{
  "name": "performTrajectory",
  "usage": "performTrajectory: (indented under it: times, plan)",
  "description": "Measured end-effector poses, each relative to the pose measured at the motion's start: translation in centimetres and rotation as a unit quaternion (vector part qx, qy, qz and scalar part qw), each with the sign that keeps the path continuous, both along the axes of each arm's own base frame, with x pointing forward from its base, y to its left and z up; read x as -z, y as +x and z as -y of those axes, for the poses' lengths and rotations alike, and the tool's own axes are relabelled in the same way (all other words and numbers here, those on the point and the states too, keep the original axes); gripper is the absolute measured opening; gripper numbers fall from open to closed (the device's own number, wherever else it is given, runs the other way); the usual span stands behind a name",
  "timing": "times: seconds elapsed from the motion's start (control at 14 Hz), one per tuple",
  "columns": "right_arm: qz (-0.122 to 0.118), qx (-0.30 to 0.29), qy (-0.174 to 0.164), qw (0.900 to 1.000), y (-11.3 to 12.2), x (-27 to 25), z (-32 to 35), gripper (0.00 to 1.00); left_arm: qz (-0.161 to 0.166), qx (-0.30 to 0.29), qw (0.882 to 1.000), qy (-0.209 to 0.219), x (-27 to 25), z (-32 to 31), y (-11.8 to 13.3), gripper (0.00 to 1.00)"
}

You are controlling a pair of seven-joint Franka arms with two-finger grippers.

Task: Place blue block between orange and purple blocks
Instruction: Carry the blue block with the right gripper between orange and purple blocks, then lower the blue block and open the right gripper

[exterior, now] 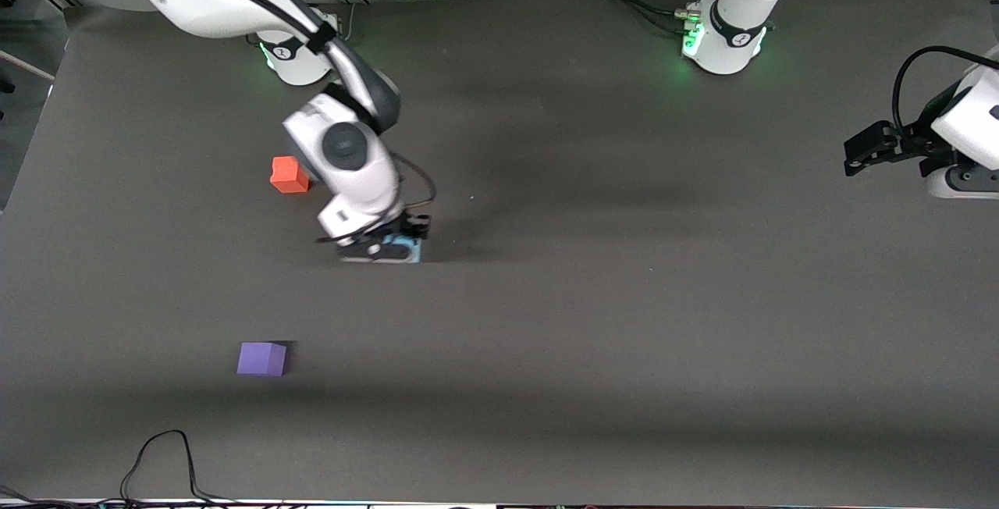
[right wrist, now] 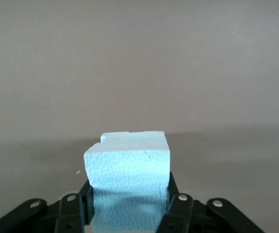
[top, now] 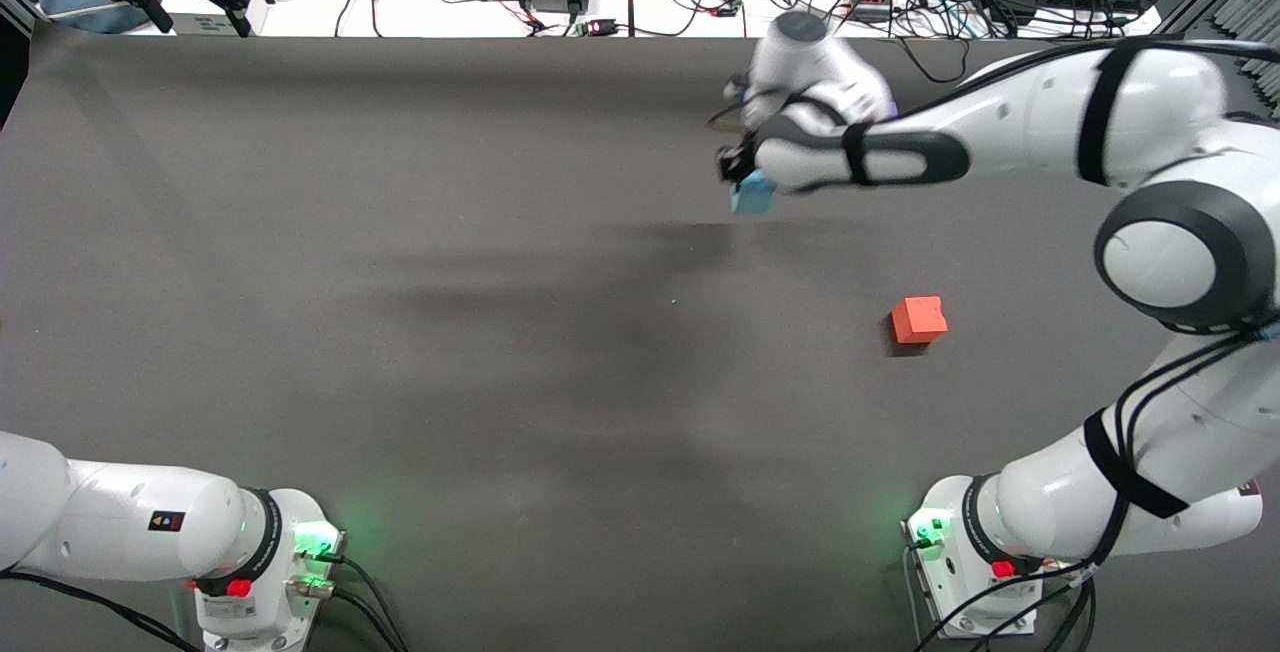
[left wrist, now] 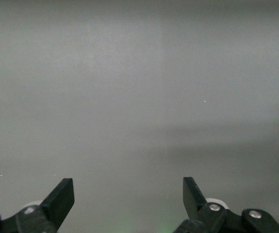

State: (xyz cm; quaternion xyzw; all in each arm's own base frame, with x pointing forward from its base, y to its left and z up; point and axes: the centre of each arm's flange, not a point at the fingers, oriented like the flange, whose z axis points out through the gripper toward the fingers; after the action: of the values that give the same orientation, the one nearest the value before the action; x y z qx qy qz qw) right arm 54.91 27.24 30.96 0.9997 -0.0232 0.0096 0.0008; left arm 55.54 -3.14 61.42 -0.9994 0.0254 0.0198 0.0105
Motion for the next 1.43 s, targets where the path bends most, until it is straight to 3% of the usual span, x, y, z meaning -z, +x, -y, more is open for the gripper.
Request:
performTrajectory:
  times: [0.14, 0.29, 0.43, 0.71, 1.07, 1.21, 1.43]
  plan:
    - [-0.002, -0.019, 0.0, 1.0, 2.0, -2.5, 6.1, 0.56, 0.001, 0.002, 1.0, 0.0, -0.1, -0.1, 0.0, 1.0]
    - [-0.012, -0.035, -0.011, 0.999, 2.4, -2.0, 11.1, 0.56, 0.001, 0.005, 1.0, 0.0, -0.1, -0.3, 0.0, 1.0]
    - [-0.023, -0.04, -0.02, 0.999, 1.9, 0.6, 15.0, 0.56, 0.001, 0.012, 1.0, -0.001, -0.2, -0.5, 0.0, 1.0]
    - [-0.019, -0.07, -0.021, 0.997, -0.7, 8.3, 21.5, 0.53, 0.002, 0.017, 1.0, -0.001, -0.2, -0.6, 0.0, 1.0]
    - [-0.026, -0.074, -0.025, 0.997, -0.9, 10.2, 23.3, 0.54, 0.002, 0.019, 1.0, -0.001, -0.2, -0.5, 0.0, 1.0]
    - [-0.025, -0.074, -0.025, 0.997, -0.8, 10.2, 23.3, 0.68, 0.002, 0.019, 1.0, -0.001, -0.2, -0.4, 0.0, 1.0]
    - [-0.01, -0.072, -0.026, 0.997, -0.1, 8.9, 23.5, 0.99, 0.002, 0.02, 1.0, -0.001, -0.2, -0.4, 0.0, 1.0]
